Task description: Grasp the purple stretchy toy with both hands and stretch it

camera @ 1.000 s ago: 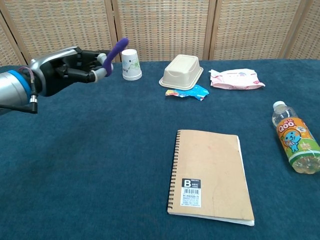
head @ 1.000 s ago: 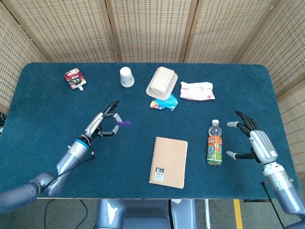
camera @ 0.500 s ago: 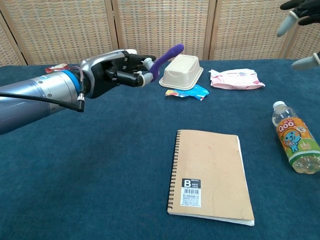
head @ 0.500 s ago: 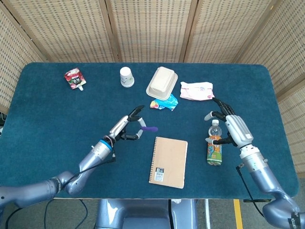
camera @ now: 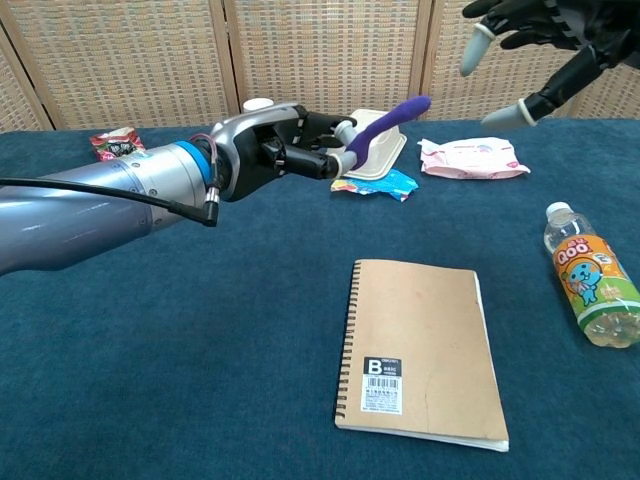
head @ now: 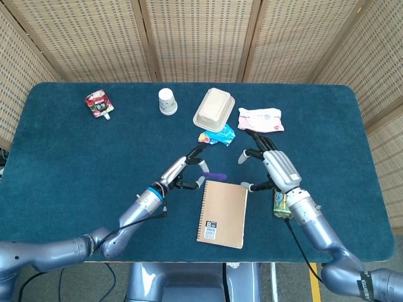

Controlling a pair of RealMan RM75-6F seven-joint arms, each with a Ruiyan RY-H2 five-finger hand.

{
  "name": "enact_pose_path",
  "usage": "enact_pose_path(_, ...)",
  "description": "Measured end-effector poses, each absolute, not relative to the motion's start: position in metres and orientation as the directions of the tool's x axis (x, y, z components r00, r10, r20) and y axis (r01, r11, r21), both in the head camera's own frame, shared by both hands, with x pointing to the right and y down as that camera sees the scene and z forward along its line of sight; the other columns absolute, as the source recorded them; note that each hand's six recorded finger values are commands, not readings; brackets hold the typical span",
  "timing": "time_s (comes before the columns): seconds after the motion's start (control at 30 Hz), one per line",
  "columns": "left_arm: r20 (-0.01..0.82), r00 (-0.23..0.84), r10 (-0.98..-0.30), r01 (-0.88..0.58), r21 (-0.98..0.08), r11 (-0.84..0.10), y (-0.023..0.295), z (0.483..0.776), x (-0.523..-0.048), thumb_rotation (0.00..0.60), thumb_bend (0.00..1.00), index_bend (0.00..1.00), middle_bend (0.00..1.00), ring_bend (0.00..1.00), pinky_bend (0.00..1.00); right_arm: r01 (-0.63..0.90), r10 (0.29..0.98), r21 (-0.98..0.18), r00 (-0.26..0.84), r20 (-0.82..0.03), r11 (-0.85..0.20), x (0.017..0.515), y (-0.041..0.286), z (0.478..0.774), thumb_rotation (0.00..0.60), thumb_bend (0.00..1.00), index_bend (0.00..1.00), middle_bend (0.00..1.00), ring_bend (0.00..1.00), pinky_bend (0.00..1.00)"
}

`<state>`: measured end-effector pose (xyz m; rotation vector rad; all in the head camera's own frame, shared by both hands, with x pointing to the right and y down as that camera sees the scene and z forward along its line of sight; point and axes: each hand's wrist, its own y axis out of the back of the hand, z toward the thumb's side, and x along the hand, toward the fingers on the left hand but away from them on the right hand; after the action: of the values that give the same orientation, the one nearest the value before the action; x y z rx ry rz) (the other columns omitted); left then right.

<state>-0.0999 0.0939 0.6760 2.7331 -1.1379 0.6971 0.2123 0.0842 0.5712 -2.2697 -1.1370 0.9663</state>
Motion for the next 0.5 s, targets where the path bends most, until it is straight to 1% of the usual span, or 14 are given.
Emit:
enact_pose_path(0.3,0.453,0.618,-0.643,-0.696,-0.064,-0.715,0.094,0.675,-0.100,0.600,0.50,0.66,0.00,0.00,0.00,0.515,0.813,-0.634,0.434,-0.387,-0.577,0.181,0.093,0.580,0.600,0.33,0.52,0.06,0.00,0.00)
enact_pose_path(0.5,0.457,0.622,-0.636,-0.695,-0.053,-0.717,0.096,0.676,-0.101,0.600,0.50,0.66,0.00,0.00,0.00,0.513,0.820,-0.646,0.433,-0.374,-0.565,0.174,0.093,0.578,0.600,0.35,0.54,0.06,0.00,0.00)
